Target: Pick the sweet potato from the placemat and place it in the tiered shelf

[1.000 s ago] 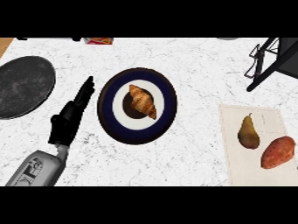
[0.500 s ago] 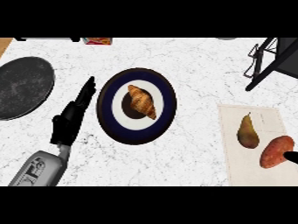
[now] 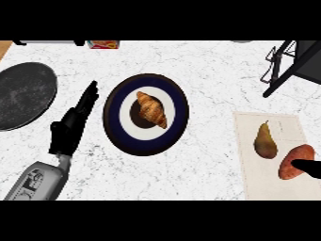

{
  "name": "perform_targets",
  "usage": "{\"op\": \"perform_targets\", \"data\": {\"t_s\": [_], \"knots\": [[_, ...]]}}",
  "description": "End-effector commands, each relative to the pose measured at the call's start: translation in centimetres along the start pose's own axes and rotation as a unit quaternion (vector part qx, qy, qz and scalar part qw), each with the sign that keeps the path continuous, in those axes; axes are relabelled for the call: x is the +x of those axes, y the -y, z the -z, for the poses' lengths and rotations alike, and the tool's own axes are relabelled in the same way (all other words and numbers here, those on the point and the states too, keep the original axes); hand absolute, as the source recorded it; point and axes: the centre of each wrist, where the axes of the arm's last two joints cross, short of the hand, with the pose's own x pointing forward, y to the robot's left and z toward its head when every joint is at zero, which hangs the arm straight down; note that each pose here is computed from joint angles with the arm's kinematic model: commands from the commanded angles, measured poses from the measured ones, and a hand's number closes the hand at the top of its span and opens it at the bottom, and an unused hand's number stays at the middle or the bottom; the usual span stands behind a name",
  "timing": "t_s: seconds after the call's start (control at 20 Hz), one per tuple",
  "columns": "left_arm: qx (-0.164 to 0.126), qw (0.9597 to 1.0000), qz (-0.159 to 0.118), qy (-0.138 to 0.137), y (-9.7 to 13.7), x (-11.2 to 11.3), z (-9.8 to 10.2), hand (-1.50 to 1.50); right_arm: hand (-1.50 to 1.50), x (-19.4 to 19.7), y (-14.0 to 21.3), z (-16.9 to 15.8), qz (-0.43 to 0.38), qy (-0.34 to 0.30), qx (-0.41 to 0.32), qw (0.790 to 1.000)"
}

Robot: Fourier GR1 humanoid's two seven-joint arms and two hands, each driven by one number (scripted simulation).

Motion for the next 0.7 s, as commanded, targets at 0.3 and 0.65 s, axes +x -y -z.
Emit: {"op": "perform_targets", "data": {"t_s": [0.3,0.65], "knots": [[0.005,1.0,0.002,-0.002,-0.1,-0.6,-1.4,0.0,-1.5,-0.3,-2.0,-0.5,-0.026,-0.113,0.018,0.993],[0.005,1.0,0.008,0.001,0.5,0.8,0.1,0.0,-1.5,0.2,-3.1,1.5,-0.031,-0.115,0.009,0.993]]}}
